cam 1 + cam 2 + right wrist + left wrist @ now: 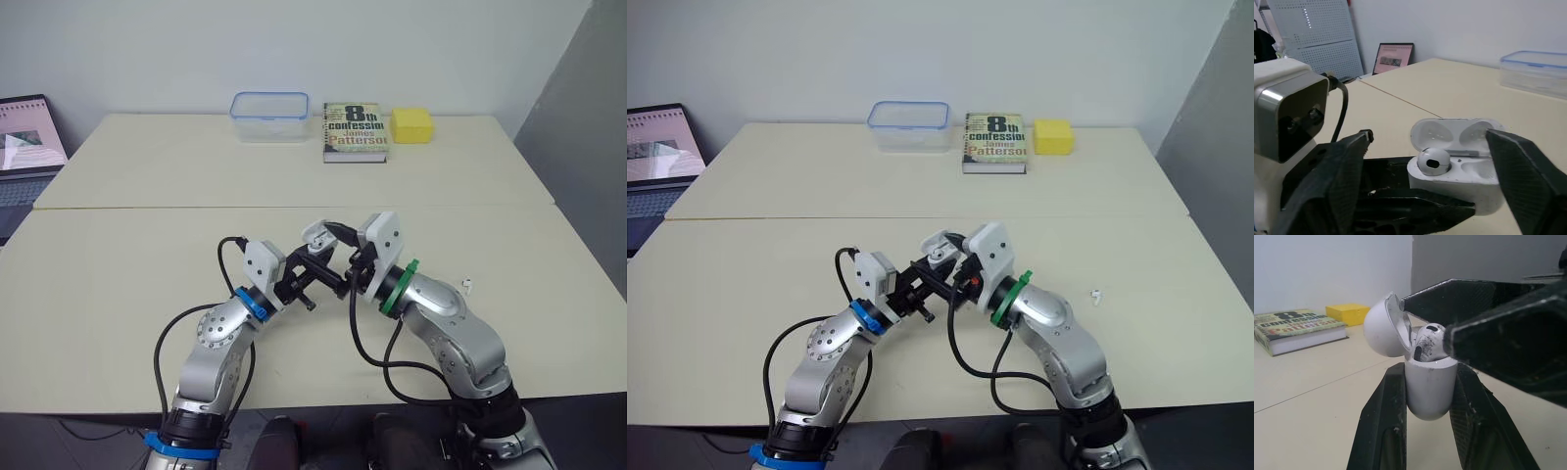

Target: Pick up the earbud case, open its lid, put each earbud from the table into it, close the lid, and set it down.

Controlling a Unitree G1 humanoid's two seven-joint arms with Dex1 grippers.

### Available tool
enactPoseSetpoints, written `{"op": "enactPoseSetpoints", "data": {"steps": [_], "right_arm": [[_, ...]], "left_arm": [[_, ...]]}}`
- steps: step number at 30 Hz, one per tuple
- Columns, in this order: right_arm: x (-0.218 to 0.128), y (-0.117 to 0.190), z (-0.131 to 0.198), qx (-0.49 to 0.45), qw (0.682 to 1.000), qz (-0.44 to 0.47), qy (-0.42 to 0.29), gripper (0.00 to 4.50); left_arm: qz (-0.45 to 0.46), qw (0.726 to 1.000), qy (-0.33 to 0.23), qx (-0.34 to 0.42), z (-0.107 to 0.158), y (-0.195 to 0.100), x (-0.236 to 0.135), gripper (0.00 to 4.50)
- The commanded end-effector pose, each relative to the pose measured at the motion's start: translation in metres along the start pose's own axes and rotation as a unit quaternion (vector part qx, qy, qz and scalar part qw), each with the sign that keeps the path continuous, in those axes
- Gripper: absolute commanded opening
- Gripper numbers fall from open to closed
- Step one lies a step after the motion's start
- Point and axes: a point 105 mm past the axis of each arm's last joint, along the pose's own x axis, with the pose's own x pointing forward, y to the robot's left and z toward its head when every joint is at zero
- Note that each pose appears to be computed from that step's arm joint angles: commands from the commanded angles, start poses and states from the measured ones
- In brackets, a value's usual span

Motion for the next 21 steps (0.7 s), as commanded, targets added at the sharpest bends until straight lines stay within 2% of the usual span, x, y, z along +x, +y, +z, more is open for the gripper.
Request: {"op": "enactPoseSetpoints", "data": {"steps": [1, 6, 11, 14, 18, 21], "right_arm": [[-0.006, 0.0, 0.011, -0.013, 1.0, -0.003, -0.014, 4.5], [-0.036, -0.011, 0.03, -0.029, 0.999, 0.005, -0.017, 4.5], [-0.082, -0.035, 0.042, -0.061, 0.998, -0.004, 0.023, 4.5], [-0.116, -0.053, 0.042, -0.084, 0.993, -0.025, 0.077, 4.5], [-0.188, -0.088, 0.025, -0.101, 0.969, -0.095, 0.203, 4.5], [-0.23, -0.102, 0.016, -0.094, 0.952, -0.137, 0.257, 4.5]], "left_arm": [[-0.009, 0.999, -0.04, 0.019, 0.021, -0.004, 0.004, 0.81], [-0.003, 0.999, -0.035, 0.016, 0.017, -0.001, 0.003, 0.81], [0.001, 0.999, -0.034, 0.015, 0.015, 0.001, 0.003, 0.81], [0.001, 0.999, -0.036, 0.015, 0.015, 0.002, 0.003, 0.81], [0.003, 0.999, -0.035, 0.017, 0.014, 0.004, 0.002, 0.81], [0.002, 0.999, -0.031, 0.018, 0.012, 0.006, 0.0, 0.81]]}}
